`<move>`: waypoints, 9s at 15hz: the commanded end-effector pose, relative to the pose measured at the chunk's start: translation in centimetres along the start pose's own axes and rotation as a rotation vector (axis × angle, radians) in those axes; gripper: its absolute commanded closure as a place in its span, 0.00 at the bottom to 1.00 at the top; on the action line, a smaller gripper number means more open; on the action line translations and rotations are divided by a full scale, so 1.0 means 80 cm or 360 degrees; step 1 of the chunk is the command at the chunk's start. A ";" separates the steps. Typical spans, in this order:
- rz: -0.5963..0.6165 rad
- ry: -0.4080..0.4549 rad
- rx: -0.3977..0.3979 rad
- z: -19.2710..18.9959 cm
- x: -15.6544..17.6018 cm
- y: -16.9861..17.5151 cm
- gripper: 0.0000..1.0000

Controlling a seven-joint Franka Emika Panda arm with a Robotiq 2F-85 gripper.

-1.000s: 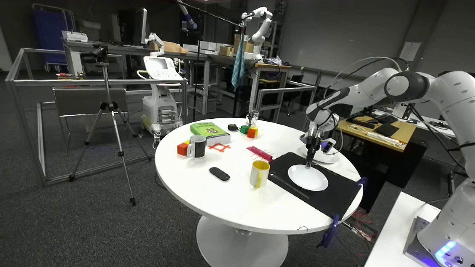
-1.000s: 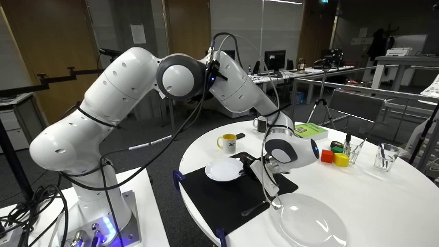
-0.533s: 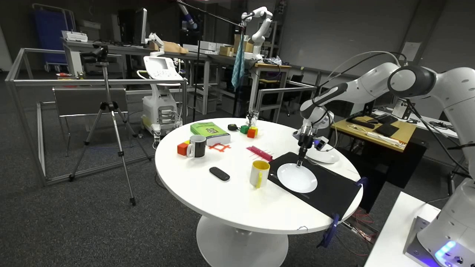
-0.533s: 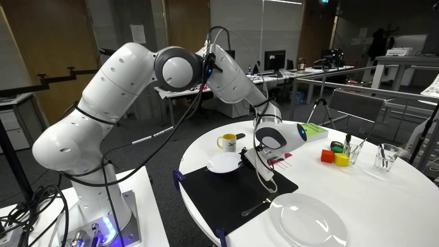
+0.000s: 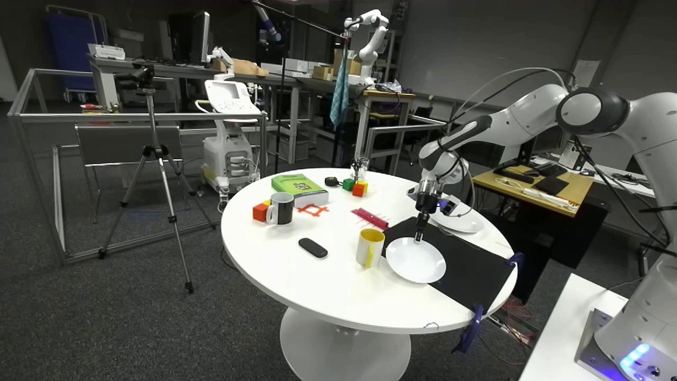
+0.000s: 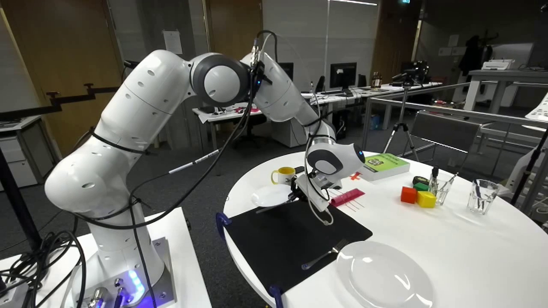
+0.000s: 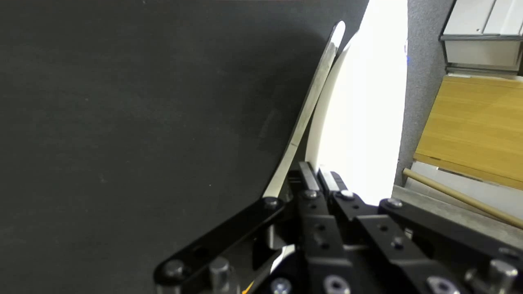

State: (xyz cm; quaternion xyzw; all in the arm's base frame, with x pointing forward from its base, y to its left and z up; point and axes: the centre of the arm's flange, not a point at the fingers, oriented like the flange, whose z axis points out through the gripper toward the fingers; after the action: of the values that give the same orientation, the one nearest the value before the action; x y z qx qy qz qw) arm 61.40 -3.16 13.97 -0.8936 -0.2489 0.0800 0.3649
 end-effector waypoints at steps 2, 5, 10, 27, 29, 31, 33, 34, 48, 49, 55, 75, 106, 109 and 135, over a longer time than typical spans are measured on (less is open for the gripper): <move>0.0079 0.0033 0.0013 -0.007 0.004 -0.024 0.99; 0.0123 0.0041 0.0028 -0.006 0.008 -0.024 0.99; 0.0196 0.0067 0.0054 -0.003 0.015 -0.026 0.99; 0.0627 0.0396 0.0122 -0.014 0.041 -0.018 0.99; 0.0659 0.0435 0.0117 -0.015 0.044 -0.016 0.99; 0.0691 0.0471 0.0111 -0.018 0.046 -0.013 0.99; 0.0722 0.0515 0.0103 -0.020 0.049 -0.010 0.99; 0.0736 0.0531 0.0100 -0.021 0.050 -0.008 0.99; 0.0620 0.0268 -0.0004 0.015 0.023 -0.026 0.99; 0.0603 0.0241 -0.0015 0.019 0.021 -0.028 0.99; 0.0460 0.0137 0.0016 0.030 0.021 -0.036 0.99; 0.0229 0.0075 0.0112 0.054 0.053 -0.053 0.99; 0.0194 -0.0032 0.0197 0.105 0.097 -0.039 0.99; 0.0198 -0.0054 0.0192 0.105 0.098 -0.038 0.91; 0.0169 0.0027 -0.0156 0.049 0.076 -0.077 0.00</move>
State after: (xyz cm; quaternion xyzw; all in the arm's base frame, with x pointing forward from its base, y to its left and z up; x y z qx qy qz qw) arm 64.78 6.55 13.05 -0.9063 -0.2085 0.0872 0.3570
